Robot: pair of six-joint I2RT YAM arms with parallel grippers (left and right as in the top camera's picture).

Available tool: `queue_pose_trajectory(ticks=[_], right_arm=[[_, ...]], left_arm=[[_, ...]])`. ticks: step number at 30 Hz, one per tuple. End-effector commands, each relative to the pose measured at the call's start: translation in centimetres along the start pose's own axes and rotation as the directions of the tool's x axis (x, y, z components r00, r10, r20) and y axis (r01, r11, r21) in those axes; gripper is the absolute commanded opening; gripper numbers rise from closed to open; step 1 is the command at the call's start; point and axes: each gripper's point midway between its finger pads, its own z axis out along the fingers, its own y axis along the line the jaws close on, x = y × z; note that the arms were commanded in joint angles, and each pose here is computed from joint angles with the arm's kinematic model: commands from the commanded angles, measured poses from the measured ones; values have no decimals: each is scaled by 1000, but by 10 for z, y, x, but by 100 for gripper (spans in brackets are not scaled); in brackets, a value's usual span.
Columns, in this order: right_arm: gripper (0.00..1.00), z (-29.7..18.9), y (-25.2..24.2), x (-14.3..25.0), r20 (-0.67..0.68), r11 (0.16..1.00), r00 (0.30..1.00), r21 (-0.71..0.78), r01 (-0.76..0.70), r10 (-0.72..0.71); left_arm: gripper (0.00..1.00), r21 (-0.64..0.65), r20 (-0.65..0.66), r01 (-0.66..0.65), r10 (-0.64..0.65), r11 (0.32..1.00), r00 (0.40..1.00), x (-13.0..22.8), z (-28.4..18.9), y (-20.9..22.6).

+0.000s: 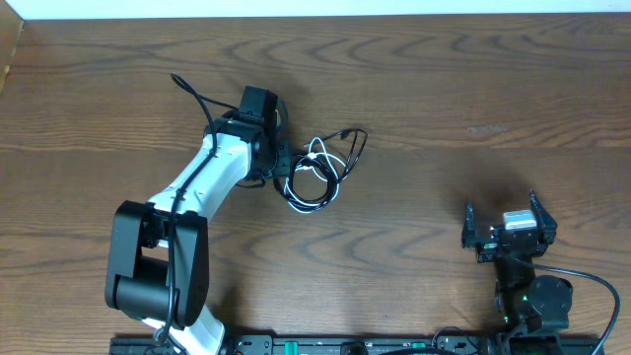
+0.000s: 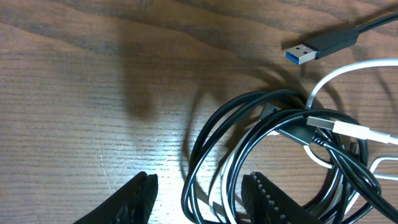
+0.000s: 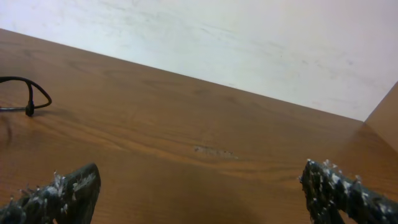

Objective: Untangle cables

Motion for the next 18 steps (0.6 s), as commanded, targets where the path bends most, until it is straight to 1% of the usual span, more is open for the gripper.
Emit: queue_pose_trajectory(ticks=[1, 18], right_arm=[[99, 0, 3, 0, 3, 1000, 1000, -13, 9, -9], [99, 0, 3, 0, 3, 1000, 1000, -13, 10, -10]], left_arm=[[49, -18, -13, -1, 1, 1000, 1000, 4, 5, 4], [50, -17, -8, -1, 1, 1000, 1000, 2, 5, 4]])
